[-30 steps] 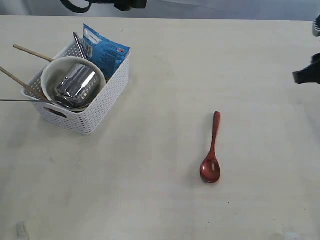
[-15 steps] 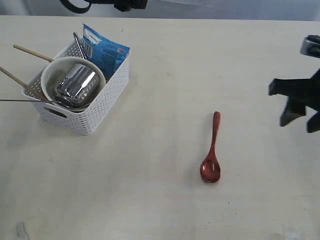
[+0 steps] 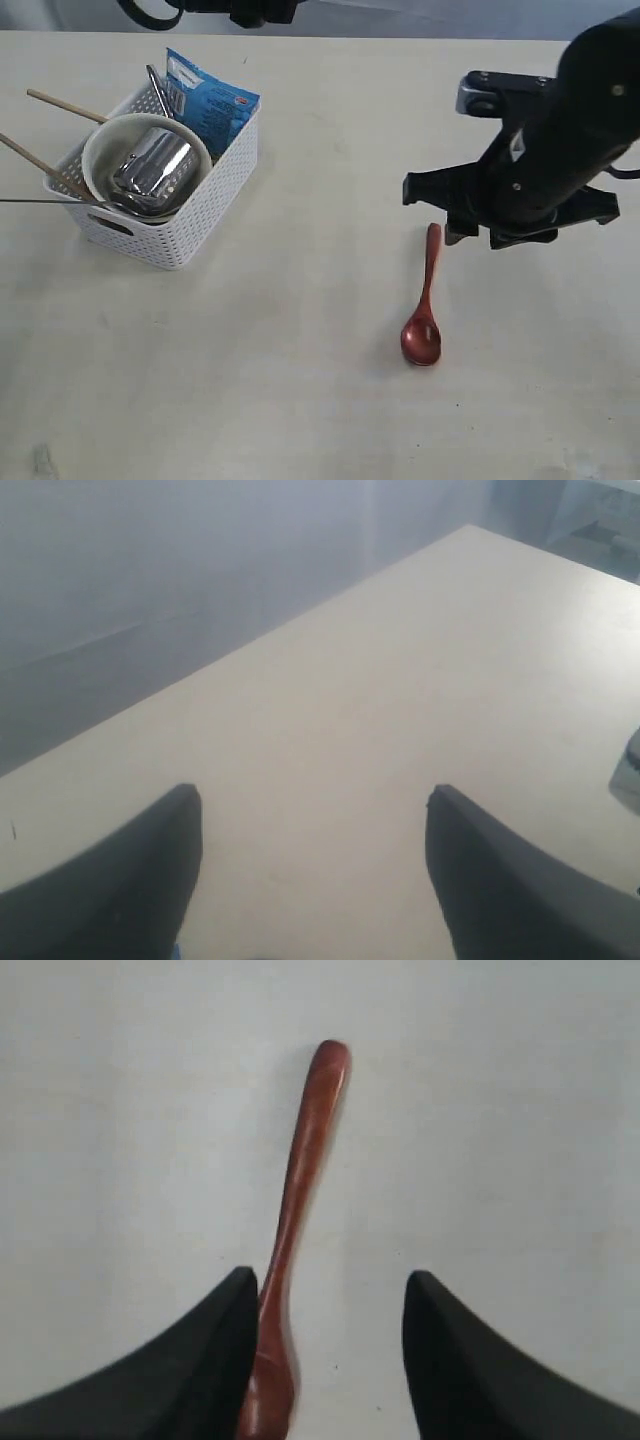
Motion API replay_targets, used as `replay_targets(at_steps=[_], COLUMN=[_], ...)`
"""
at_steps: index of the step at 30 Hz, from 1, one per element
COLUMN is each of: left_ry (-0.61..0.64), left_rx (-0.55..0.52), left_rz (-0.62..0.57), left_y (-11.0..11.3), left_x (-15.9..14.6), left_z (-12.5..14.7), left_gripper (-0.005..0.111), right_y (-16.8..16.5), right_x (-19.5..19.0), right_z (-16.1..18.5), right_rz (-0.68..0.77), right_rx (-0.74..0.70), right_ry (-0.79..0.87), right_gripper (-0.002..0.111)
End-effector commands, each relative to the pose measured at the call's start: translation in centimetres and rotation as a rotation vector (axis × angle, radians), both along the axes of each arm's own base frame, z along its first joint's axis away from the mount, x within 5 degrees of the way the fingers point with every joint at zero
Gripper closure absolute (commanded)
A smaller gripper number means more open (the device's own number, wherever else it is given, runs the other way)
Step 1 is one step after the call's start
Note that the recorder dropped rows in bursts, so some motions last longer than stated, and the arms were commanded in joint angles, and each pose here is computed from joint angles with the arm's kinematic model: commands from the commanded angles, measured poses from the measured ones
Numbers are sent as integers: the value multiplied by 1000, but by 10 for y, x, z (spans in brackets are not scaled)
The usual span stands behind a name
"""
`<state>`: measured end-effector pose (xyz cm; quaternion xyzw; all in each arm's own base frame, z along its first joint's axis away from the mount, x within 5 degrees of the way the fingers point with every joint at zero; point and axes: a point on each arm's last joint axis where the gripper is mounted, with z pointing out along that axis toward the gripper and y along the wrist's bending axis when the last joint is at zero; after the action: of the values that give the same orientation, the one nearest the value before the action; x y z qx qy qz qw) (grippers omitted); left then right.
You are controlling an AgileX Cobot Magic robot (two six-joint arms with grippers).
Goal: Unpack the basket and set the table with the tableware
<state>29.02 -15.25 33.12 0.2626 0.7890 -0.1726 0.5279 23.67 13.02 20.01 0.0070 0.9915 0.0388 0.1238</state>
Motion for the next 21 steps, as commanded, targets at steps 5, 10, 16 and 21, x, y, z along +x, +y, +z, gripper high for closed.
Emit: replay_targets(at_steps=[5,10,16,21], left_ry=[9,9,9,9], left_rx=[1,1,1,1], left_rz=[-8,-8,-8,-8], left_y=[1,1,1,1], left_x=[-2,-2,-2,-2], left_z=[-1,-1,-1,-1], left_gripper=[46,46,46,46], right_y=[22,28,32,32], right_x=[25,32,36,37], right_z=[-37,-51,-57,-66], right_rz=[20,29,32,32], right_rx=[-106,-89,-59,-75], right_ry=[66,52,24,44], right_gripper=[65,65,65,65])
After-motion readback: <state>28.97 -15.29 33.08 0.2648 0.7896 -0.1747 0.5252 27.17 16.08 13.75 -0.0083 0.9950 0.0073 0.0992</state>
